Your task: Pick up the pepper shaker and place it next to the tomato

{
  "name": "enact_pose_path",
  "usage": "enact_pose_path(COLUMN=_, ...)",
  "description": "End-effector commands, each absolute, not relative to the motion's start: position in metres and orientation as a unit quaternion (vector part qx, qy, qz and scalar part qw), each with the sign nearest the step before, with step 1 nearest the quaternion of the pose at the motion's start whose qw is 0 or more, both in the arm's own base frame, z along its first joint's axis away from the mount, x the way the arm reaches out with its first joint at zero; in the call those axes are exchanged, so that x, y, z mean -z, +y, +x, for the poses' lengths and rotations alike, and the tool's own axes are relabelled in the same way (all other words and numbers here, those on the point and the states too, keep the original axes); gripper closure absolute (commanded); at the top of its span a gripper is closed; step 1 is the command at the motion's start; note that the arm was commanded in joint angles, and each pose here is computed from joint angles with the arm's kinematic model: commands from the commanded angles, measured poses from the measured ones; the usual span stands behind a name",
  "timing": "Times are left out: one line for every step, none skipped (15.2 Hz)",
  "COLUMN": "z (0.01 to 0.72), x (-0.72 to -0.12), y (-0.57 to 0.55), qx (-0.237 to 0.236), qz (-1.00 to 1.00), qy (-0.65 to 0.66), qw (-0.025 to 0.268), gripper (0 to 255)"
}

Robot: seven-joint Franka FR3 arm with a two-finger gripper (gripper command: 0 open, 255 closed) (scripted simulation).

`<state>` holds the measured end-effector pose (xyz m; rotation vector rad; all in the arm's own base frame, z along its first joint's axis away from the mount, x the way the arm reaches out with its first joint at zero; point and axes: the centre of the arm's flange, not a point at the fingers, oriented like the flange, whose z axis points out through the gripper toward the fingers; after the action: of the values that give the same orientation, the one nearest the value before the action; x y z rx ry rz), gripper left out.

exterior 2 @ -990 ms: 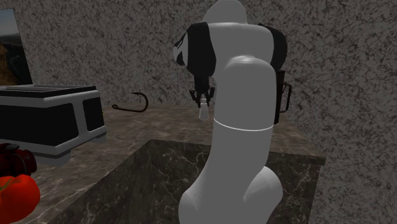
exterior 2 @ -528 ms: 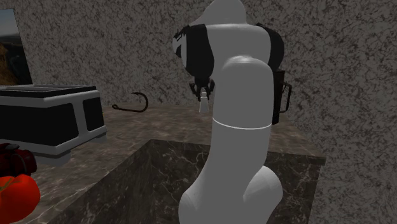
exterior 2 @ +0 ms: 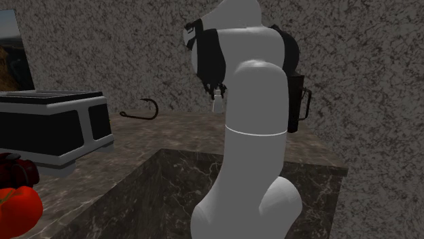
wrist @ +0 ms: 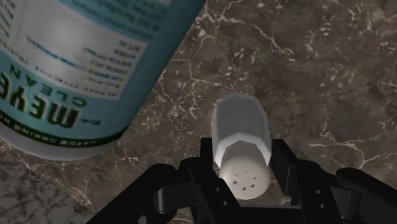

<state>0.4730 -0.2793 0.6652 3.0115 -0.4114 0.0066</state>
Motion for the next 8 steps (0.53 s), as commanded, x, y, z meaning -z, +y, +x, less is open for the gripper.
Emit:
enact_pose_path(z=0.473, x=-0.676, y=-0.28, qx=-0.002, qz=0.99, qy=-0.135, qw=0.051, gripper=255)
enact_pose_path(z=0.473, x=-0.681, y=-0.28, qx=-0.002, qz=0.99, qy=-0.135, qw=0.051, gripper=255)
enact_pose_path(z=0.473, x=-0.687, y=-0.28, qx=-0.002, qz=0.99, qy=-0.135, qw=0.051, gripper=255)
enact_pose_path(z=0.473, x=-0.692, y=-0.28, qx=-0.002, qz=0.99, qy=-0.135, qw=0.051, gripper=255)
enact_pose_path(z=0.473, x=-0.697, y=-0.28, qx=-0.002, qz=0.99, qy=-0.135, qw=0.051, gripper=255)
enact_pose_path(z=0.473, x=-0.702, y=-0.28, qx=-0.002, qz=0.99, qy=-0.135, qw=0.051, gripper=255)
enact_pose_path(z=0.473, x=-0.708, y=-0.28, qx=-0.002, qz=0.99, qy=-0.135, qw=0.051, gripper=255)
enact_pose_path(z=0.473, x=-0.713, y=-0.28, qx=-0.002, qz=0.99, qy=-0.135, qw=0.051, gripper=255)
